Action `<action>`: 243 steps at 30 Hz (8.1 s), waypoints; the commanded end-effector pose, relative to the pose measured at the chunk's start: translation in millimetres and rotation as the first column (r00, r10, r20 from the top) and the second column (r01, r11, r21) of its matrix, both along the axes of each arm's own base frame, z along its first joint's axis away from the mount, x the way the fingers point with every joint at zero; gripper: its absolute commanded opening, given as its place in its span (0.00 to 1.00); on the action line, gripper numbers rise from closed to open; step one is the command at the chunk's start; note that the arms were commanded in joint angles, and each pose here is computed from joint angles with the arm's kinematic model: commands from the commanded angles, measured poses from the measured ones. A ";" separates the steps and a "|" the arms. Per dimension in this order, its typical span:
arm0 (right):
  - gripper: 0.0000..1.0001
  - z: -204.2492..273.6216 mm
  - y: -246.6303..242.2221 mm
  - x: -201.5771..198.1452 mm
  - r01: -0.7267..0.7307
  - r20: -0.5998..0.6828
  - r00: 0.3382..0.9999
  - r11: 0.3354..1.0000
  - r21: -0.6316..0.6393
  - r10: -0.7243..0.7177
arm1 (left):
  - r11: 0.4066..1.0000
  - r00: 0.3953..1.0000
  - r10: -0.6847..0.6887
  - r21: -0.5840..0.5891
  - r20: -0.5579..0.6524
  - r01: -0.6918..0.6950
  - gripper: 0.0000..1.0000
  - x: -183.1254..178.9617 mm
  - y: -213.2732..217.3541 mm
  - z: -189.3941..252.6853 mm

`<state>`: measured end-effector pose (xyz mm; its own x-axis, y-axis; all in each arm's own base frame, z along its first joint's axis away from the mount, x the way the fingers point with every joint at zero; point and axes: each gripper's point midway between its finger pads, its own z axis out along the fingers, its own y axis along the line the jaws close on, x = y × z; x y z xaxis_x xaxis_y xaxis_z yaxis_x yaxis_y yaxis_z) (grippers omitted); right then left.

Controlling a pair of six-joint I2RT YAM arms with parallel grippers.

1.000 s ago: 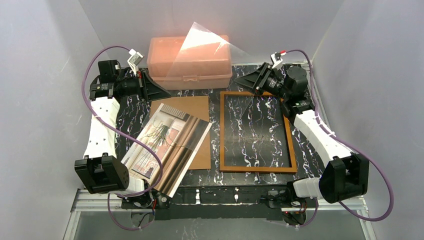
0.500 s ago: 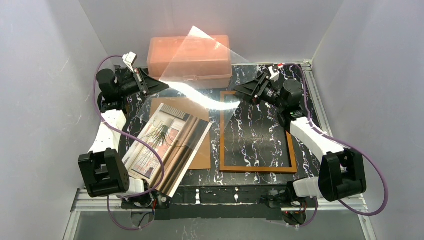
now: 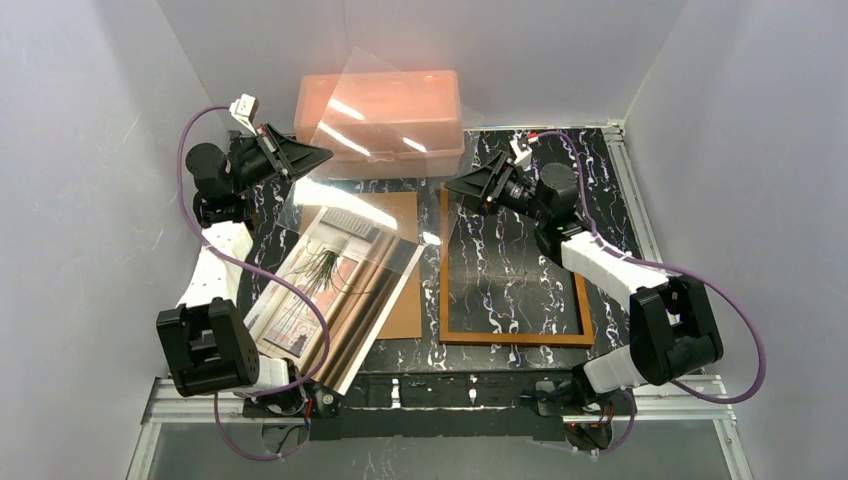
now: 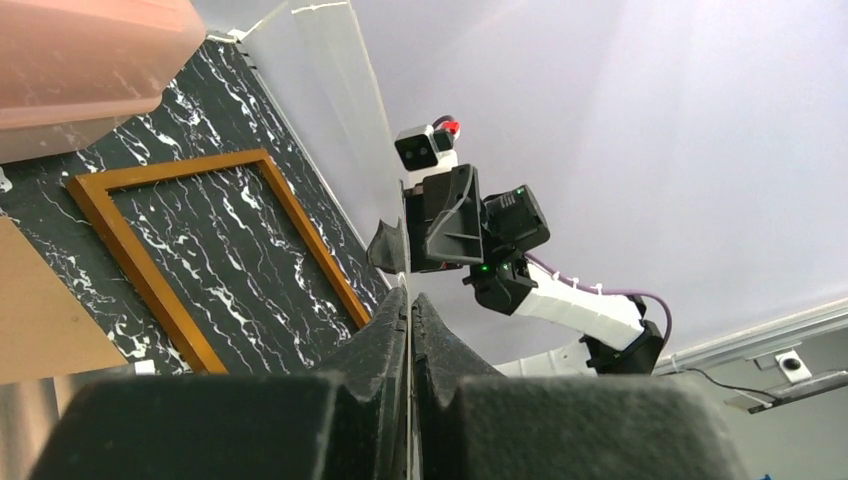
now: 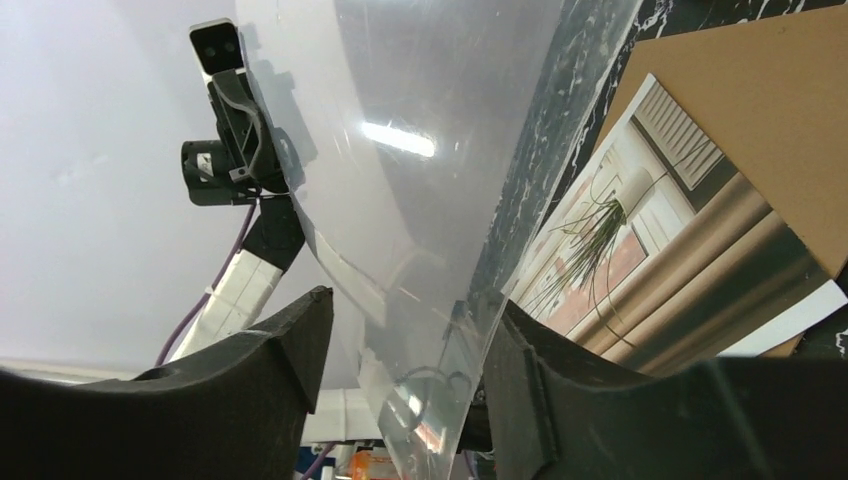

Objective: Put the photo into the frame

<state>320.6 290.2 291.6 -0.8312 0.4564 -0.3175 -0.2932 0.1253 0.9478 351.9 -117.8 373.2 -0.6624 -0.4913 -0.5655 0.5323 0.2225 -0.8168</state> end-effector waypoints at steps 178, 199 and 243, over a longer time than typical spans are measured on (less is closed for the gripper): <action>0.11 -281.3 -3.7 -41.4 0.068 0.071 0.997 -0.103 -0.992 -0.026 | 0.605 0.841 0.269 0.597 0.469 -0.527 0.00 -13.2 92.4 54.1; 0.01 19.6 61.6 -78.9 0.115 0.150 0.989 0.657 -0.745 -0.003 | 0.600 0.817 0.268 0.575 0.511 -0.556 0.00 -19.6 91.1 66.9; 0.01 61.8 -5.9 -39.2 0.134 -0.139 0.982 0.989 0.060 -0.124 | 0.624 0.805 0.282 0.537 0.523 -0.568 0.00 -24.4 86.3 79.8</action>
<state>277.9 308.6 342.6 -0.8276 0.5407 -0.1504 -0.1109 0.1052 0.9882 336.6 -27.6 429.3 -0.2267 -0.0943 -0.9694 0.4203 0.8884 -0.1847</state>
